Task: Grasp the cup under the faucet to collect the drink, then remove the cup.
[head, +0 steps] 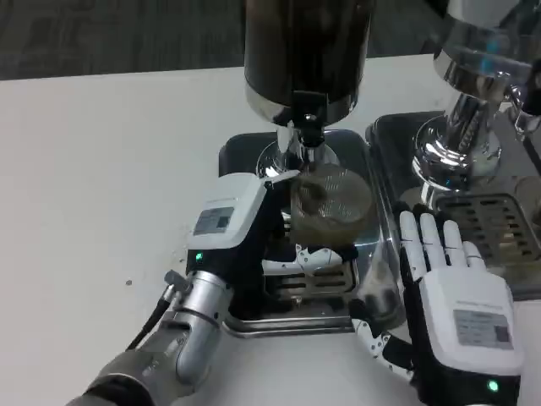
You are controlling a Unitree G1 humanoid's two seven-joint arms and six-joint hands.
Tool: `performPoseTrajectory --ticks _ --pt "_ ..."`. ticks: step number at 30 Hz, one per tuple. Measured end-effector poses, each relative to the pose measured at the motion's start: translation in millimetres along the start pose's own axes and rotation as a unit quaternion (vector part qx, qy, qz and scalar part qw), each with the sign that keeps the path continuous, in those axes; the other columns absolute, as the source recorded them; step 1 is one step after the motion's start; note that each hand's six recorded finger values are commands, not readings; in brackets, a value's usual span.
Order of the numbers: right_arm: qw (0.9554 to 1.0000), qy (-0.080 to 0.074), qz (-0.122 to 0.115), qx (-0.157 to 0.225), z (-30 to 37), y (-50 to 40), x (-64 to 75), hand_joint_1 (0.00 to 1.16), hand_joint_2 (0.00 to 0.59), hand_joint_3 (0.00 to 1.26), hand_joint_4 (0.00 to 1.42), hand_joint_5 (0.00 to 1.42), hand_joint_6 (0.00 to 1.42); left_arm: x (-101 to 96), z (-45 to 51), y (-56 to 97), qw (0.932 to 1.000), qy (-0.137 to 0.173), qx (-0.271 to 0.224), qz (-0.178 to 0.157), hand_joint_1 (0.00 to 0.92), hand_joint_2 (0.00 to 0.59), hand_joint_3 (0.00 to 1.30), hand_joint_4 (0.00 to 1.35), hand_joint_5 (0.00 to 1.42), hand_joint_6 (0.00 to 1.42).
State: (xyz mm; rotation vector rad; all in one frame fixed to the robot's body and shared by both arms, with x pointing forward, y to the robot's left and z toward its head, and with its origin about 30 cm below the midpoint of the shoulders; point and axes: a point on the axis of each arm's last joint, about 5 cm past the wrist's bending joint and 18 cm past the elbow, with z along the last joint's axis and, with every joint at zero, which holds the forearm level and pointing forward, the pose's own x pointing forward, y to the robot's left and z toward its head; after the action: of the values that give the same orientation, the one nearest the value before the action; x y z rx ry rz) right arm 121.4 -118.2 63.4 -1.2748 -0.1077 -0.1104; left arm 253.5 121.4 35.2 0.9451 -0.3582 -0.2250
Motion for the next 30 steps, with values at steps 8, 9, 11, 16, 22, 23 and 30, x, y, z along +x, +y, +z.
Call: performPoseTrajectory --ticks 8,9,11,16,22,23,30 --pt "1.0 -0.002 0.0 0.001 -0.3 -0.2 0.5 0.53 0.321 0.0 0.0 0.0 0.1 -4.4 -5.8 2.0 0.9999 0.005 0.015 0.003 0.268 0.052 0.21 0.37 0.73 0.81" --pt "1.0 -0.002 -0.001 0.001 -0.7 -0.4 1.0 0.53 0.321 0.0 0.0 0.0 0.1 -5.4 -6.4 2.0 0.9999 0.005 0.015 0.006 0.243 0.049 0.19 0.36 0.72 0.8" --pt "1.0 -0.003 -0.001 0.002 -1.0 -0.6 1.4 0.53 0.321 0.0 0.0 0.0 0.1 -6.2 -7.7 2.8 0.9998 0.006 0.018 0.008 0.198 0.055 0.17 0.35 0.7 0.78" --pt "1.0 -0.005 0.0 0.007 -1.4 -0.9 2.2 0.53 0.321 0.0 0.0 0.0 0.1 -7.7 -10.3 5.1 0.9998 0.006 0.017 0.01 0.004 0.034 0.13 0.3 0.62 0.62" --pt "0.9999 0.001 0.001 0.012 -3.6 -0.8 3.5 0.53 0.319 0.0 0.0 0.0 0.1 -12.5 -12.7 7.8 0.9995 0.015 -0.018 0.023 0.0 0.0 0.1 0.22 0.55 0.54" --pt "0.9999 0.002 0.002 0.013 -4.1 -0.6 3.8 0.52 0.318 0.0 0.0 0.0 0.1 -13.8 -13.5 9.1 0.9993 0.013 -0.023 0.027 0.0 0.0 0.09 0.21 0.53 0.54" --pt "0.9997 0.01 0.011 0.02 -7.6 2.6 5.6 0.53 0.314 0.0 0.0 0.0 0.1 -18.9 -21.9 24.0 0.9983 0.003 -0.043 0.038 0.0 0.0 0.0 0.03 0.38 0.33"
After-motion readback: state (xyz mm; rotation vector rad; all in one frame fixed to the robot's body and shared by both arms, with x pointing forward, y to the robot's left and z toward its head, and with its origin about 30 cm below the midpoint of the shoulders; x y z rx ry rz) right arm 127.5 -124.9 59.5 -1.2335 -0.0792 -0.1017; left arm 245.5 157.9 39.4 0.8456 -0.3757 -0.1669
